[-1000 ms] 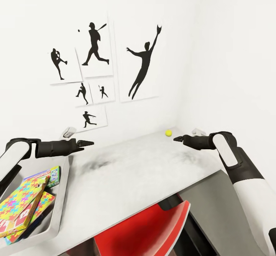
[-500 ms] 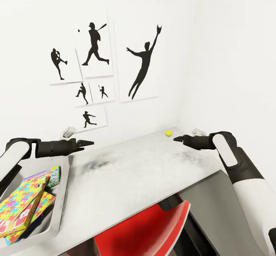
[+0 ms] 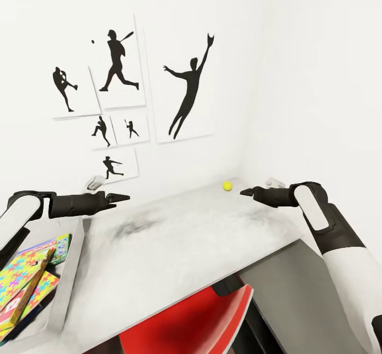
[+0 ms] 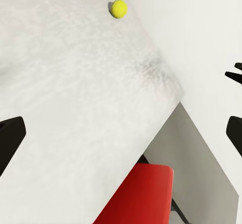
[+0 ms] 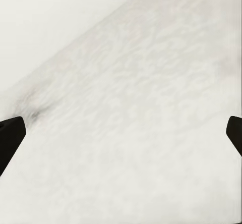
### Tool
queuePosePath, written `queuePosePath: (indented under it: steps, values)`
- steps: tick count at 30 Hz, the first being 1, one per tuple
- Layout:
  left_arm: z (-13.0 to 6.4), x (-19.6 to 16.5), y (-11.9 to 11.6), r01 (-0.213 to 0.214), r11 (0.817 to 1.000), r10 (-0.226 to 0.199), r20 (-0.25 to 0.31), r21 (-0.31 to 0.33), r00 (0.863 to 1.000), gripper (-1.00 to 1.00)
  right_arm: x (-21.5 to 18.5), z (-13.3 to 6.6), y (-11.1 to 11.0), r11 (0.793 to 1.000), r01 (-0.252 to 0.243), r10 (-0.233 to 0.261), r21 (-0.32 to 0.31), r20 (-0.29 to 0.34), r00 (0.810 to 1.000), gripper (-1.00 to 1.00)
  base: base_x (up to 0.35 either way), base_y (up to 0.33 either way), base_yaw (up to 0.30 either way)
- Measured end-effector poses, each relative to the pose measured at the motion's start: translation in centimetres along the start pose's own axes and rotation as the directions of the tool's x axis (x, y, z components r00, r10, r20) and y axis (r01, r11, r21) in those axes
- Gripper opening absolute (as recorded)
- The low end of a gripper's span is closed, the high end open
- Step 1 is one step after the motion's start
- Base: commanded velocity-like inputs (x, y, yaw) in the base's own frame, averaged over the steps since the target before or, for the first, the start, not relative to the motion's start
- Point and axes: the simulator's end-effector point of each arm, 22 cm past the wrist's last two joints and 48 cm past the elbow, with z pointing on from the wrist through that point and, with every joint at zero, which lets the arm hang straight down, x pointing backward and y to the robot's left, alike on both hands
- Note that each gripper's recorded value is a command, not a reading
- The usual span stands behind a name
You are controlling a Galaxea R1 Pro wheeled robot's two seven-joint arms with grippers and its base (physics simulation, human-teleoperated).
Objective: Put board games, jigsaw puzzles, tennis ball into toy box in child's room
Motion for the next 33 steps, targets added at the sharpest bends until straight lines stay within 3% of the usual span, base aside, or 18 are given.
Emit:
queuePosePath:
  steps: [11,33]
  values:
    - [-0.11,-0.11,-0.05,0.0,1.0,0.0,0.003,0.001,1.0,1.0,0.09,0.04,0.07,1.0,0.001,-0.001,0.0,0.0,1.0,1.0,0.053,0.019,0.028]
    - [-0.8,-0.62,-0.74,-0.011,1.0,0.01,0.019,0.005,1.0,1.0,-0.6,-0.89,0.32,1.0,0.006,-0.006,0.0,0.017,1.0,1.0,0.052,0.015,0.242]
